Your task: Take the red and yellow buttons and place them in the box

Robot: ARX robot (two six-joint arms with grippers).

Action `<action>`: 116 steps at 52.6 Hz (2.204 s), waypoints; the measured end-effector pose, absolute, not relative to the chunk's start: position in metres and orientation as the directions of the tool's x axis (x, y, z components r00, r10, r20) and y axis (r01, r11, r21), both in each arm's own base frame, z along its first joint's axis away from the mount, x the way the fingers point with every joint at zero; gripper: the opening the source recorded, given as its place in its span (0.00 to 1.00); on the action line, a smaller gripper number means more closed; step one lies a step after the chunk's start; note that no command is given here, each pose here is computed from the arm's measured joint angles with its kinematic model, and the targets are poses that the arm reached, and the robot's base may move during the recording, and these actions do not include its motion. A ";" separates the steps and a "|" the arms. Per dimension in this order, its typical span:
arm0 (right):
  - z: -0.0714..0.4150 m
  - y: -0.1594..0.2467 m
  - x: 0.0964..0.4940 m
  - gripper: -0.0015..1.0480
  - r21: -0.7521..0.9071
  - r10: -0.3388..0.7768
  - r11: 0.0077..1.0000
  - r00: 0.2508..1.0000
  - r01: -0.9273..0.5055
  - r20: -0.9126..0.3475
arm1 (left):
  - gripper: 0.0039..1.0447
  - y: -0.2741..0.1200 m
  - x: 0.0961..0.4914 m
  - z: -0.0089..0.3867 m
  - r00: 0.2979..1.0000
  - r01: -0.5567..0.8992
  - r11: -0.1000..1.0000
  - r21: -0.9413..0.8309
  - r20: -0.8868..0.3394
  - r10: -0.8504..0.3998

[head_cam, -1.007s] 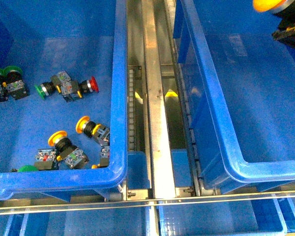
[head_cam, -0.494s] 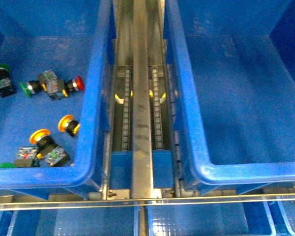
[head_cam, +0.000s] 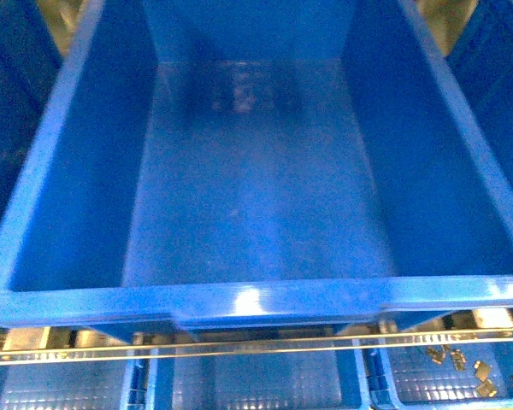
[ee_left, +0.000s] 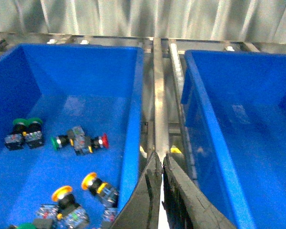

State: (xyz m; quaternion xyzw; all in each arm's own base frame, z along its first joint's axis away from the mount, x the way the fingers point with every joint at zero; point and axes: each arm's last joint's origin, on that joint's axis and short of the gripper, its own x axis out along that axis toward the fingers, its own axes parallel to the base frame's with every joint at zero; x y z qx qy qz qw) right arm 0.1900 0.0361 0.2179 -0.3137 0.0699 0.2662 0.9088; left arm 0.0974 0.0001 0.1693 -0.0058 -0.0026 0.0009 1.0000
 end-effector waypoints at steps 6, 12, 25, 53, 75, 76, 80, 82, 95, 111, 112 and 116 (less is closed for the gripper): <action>0.217 0.036 0.189 0.38 -0.531 0.436 0.664 0.850 -0.526 -0.295 | 0.02 0.000 0.097 0.169 1.000 -0.002 1.000 -0.011 0.006 0.002; 0.216 0.036 0.189 0.38 -0.530 0.436 0.666 0.851 -0.525 -0.294 | 0.02 0.000 0.097 0.169 1.000 -0.001 1.000 -0.011 0.006 0.001; 0.211 0.038 0.187 0.38 -0.520 0.434 0.674 0.851 -0.525 -0.297 | 0.02 0.000 0.097 0.169 1.000 0.005 1.000 -0.008 0.006 -0.005; 0.202 0.030 0.200 0.38 -0.492 0.438 0.681 0.840 -0.542 -0.319 | 0.02 0.000 0.097 0.169 1.000 -0.001 1.000 -0.008 0.006 0.001; 0.186 -0.005 0.359 0.38 -0.355 0.234 0.844 0.872 -0.402 -0.429 | 0.02 0.000 0.097 0.169 1.000 -0.001 1.000 -0.008 0.006 0.001; 0.184 -0.005 0.367 0.38 -0.350 0.224 0.850 0.871 -0.395 -0.438 | 0.02 0.000 0.097 0.169 1.000 -0.001 1.000 -0.008 0.006 0.001; 0.172 -0.007 0.395 0.38 -0.325 0.183 0.873 0.861 -0.365 -0.474 | 0.02 0.000 0.097 0.169 1.000 -0.001 1.000 -0.008 0.006 0.001; 0.165 -0.008 0.410 0.38 -0.300 0.156 0.893 0.855 -0.337 -0.495 | 0.02 0.000 0.097 0.169 1.000 -0.001 1.000 -0.008 0.006 0.001; 0.136 0.001 0.449 0.38 -0.271 0.109 0.916 0.836 -0.294 -0.538 | 0.02 0.000 0.097 0.169 1.000 -0.001 1.000 -0.008 0.006 0.001; 0.108 0.003 0.475 0.38 -0.250 0.026 0.947 0.824 -0.201 -0.566 | 0.02 0.000 0.097 0.169 1.000 -0.001 1.000 -0.008 0.006 0.001; 0.108 0.003 0.476 0.38 -0.250 0.025 0.947 0.824 -0.200 -0.566 | 0.02 0.000 0.097 0.169 1.000 -0.001 1.000 -0.008 0.006 0.001; 0.104 0.003 0.477 0.38 -0.236 0.024 0.953 0.821 -0.192 -0.570 | 0.02 0.000 0.097 0.169 1.000 -0.001 1.000 -0.008 0.006 0.001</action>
